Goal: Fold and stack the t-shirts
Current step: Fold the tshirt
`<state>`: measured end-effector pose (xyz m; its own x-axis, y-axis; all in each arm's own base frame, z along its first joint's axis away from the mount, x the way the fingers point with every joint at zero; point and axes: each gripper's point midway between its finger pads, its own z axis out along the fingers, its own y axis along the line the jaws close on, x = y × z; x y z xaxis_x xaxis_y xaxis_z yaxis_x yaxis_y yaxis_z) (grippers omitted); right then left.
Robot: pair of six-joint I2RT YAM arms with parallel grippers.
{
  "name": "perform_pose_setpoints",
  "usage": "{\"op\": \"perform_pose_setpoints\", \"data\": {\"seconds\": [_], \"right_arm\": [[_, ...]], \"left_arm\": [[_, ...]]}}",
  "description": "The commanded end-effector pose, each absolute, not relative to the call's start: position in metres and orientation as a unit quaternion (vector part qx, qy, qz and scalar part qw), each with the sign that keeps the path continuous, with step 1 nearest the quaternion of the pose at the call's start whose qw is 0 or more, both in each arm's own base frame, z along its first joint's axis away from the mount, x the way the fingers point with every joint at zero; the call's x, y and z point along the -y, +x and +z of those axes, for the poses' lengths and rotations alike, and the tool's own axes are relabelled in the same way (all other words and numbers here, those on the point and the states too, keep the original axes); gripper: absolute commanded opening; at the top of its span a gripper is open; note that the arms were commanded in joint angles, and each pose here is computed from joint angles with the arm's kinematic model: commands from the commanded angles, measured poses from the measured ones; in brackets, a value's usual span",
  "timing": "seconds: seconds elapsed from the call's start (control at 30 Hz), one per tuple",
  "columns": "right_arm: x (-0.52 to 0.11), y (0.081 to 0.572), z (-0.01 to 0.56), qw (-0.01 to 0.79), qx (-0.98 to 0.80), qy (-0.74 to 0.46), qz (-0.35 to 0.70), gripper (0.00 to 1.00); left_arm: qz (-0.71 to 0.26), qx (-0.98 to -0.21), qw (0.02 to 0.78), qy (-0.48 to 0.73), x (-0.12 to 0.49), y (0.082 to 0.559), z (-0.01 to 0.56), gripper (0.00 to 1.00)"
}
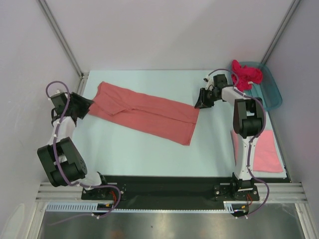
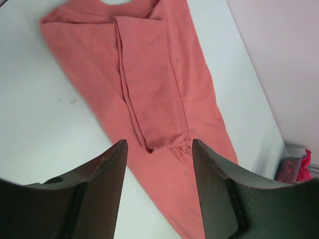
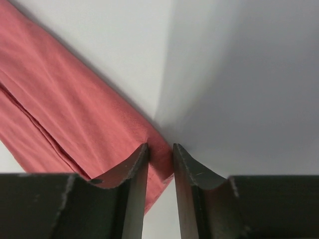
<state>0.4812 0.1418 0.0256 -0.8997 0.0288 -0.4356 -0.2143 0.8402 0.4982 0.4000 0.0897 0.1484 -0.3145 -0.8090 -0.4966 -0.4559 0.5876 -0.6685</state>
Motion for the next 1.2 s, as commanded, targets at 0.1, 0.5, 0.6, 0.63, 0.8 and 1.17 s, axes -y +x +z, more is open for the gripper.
{"op": "perform_pose_setpoints", "data": {"seconds": [0.1,0.5,0.6,0.63,0.8,1.17], "right_arm": [[-0.131,0.456,0.014,0.184,-0.951,-0.02,0.246,0.16],[-0.069,0.379,0.004,0.18,-0.964,0.155,0.117,0.0],[-0.052,0.347,0.01,0.199,-0.959,0.185,0.079,0.0],[-0.049,0.343,0.028,0.227,-0.952,0.191,0.081,0.0],[-0.044,0.297,0.053,0.254,-0.937,0.225,0.082,0.02],[-0.025,0.269,0.087,0.32,-0.91,0.256,0.062,0.32]], "left_arm": [[-0.224,-0.782,0.445,-0.375,-0.078,0.395,0.171,0.61],[-0.256,-0.807,0.426,-0.318,-0.052,0.4,0.179,0.6],[-0.263,-0.818,0.413,-0.303,-0.042,0.4,0.172,0.6],[-0.264,-0.822,0.408,-0.298,-0.037,0.4,0.17,0.6],[-0.25,-0.826,0.399,-0.31,-0.045,0.411,0.161,0.6],[-0.268,-0.845,0.342,-0.313,-0.043,0.45,0.124,0.6]]}}
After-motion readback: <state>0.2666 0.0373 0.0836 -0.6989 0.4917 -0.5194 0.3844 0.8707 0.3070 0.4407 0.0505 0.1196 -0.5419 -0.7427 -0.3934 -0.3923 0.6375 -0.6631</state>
